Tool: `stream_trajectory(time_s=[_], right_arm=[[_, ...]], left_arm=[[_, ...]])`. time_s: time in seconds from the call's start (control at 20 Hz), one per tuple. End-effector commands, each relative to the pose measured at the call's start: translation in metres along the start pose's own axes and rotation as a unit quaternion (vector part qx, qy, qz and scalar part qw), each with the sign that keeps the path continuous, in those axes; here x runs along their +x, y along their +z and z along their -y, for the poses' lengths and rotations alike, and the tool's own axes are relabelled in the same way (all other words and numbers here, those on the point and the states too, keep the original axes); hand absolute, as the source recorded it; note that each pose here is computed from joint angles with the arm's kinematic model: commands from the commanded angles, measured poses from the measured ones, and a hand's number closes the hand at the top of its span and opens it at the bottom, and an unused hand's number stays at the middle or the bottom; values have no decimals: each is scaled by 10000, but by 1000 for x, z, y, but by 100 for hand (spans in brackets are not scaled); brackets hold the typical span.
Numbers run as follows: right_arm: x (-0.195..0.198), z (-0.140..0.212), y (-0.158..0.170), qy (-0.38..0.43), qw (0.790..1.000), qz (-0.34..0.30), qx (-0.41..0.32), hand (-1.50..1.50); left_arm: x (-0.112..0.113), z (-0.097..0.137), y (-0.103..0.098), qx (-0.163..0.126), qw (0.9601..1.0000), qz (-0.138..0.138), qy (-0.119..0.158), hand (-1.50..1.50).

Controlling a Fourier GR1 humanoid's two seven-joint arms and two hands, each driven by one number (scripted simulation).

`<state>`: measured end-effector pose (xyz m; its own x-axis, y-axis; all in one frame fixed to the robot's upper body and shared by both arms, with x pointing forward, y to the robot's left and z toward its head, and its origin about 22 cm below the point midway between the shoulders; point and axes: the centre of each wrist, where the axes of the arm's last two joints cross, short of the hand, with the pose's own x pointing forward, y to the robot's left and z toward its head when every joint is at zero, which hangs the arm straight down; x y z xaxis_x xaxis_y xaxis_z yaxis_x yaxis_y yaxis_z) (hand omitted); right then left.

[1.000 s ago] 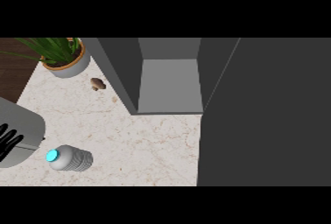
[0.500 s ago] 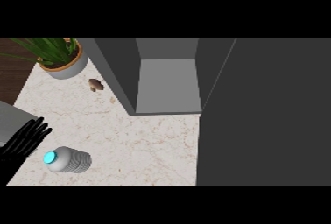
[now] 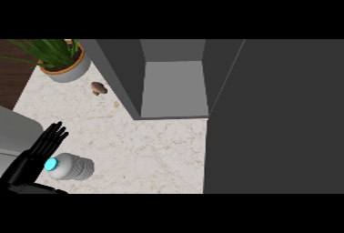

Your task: Pick up the bottled water, place it into the cabinet and close the cabinet

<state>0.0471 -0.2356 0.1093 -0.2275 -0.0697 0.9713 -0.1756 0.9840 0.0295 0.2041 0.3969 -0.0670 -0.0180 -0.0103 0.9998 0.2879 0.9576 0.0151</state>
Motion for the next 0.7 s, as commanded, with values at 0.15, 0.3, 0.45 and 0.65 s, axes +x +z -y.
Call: stream_trajectory(time_s=[0.15, 0.3, 0.45, 0.65], right_arm=[[17, -1, 6, -89, 9998, 191, -25, -150], [28, -6, 8, -74, 9998, 151, 146, -150], [16, 1, 4, 45, 9998, 204, 23, -150], [21, -1, 8, -34, 9999, 154, 59, -150]], left_arm=[[-37, 0, -3, -430, 9978, 58, 495, -150], [-45, 8, -8, -685, 9950, 10, 728, -150], [-62, 25, -6, -797, 9921, 25, 967, -150], [-63, 23, -15, -821, 9902, 11, 1133, -150]])
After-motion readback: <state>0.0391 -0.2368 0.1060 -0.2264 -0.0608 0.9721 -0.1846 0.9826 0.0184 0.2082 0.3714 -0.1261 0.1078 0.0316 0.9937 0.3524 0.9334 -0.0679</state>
